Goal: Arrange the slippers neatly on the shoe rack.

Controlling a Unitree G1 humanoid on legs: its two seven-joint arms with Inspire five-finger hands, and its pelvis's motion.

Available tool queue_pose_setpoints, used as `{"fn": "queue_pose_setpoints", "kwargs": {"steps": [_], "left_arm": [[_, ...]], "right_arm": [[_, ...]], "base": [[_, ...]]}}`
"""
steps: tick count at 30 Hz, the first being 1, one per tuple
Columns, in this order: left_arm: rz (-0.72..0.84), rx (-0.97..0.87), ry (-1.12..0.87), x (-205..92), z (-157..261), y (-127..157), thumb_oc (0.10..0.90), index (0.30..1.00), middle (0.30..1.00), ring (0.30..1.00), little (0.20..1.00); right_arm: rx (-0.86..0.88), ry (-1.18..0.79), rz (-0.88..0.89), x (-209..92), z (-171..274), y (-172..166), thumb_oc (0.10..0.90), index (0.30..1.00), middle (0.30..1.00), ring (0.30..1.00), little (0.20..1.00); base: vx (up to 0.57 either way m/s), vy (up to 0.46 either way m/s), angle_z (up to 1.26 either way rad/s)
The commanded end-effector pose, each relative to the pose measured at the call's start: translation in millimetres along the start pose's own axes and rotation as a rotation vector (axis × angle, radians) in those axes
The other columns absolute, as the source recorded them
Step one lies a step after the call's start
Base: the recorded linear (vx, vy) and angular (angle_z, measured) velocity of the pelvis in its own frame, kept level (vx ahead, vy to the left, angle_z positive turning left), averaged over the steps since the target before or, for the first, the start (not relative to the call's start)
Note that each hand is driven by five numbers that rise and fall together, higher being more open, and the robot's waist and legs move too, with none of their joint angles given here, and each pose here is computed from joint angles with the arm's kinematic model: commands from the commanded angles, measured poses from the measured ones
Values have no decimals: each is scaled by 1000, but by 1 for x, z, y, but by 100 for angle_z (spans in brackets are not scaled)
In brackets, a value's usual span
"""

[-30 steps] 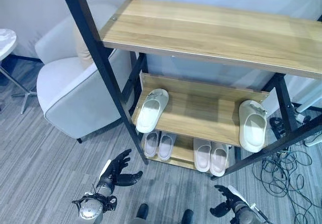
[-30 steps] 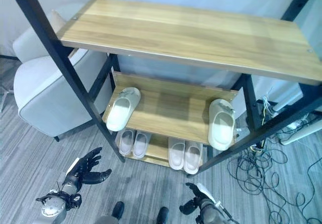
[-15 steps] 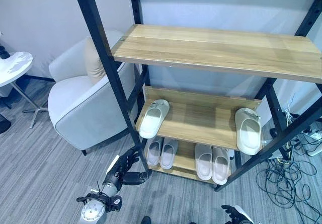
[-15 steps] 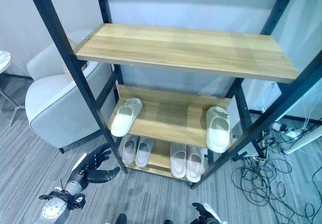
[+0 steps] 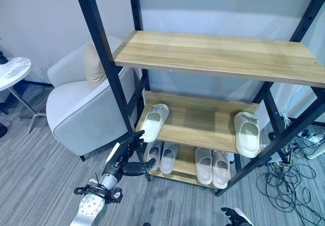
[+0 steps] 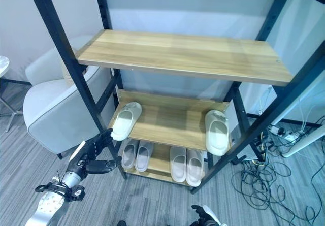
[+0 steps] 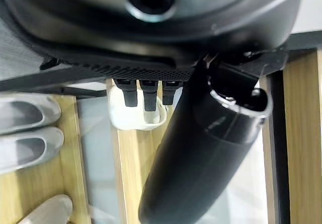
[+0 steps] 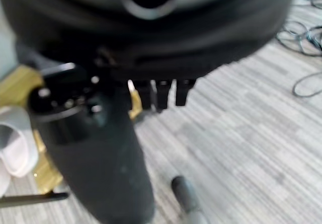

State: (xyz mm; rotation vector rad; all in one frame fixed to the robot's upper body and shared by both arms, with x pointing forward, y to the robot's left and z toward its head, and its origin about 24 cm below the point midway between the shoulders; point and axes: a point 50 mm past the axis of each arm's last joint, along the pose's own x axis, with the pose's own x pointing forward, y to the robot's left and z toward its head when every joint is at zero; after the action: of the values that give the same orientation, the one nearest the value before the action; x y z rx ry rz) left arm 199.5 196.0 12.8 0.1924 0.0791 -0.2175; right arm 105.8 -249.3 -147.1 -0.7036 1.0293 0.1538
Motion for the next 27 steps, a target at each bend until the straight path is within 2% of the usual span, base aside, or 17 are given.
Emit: {"fn": "queue_pose_setpoints", "kwargs": {"steps": [1, 5, 16, 27], "left_arm": [[39, 198, -364, 27, 71, 13, 800, 900, 900, 900, 900], [44, 379, -419, 41, 87, 14, 800, 900, 900, 900, 900], [56, 638, -507, 67, 114, 17, 800, 900, 900, 900, 900], [106, 1077, -587, 103, 160, 32, 800, 900, 900, 900, 900]], "right_arm": [[-17, -64, -65, 5, 16, -15, 800, 900, 900, 900, 900], [-46, -75, -57, 5, 19, -14, 800, 900, 900, 900, 900], [-78, -110, -50, 5, 24, -17, 800, 900, 900, 900, 900], [-124, -163, -51, 5, 34, -26, 800, 900, 900, 900, 900]], "base": [[11, 36, -2], [13, 43, -3], [17, 26, -8], [4, 26, -7]]}}
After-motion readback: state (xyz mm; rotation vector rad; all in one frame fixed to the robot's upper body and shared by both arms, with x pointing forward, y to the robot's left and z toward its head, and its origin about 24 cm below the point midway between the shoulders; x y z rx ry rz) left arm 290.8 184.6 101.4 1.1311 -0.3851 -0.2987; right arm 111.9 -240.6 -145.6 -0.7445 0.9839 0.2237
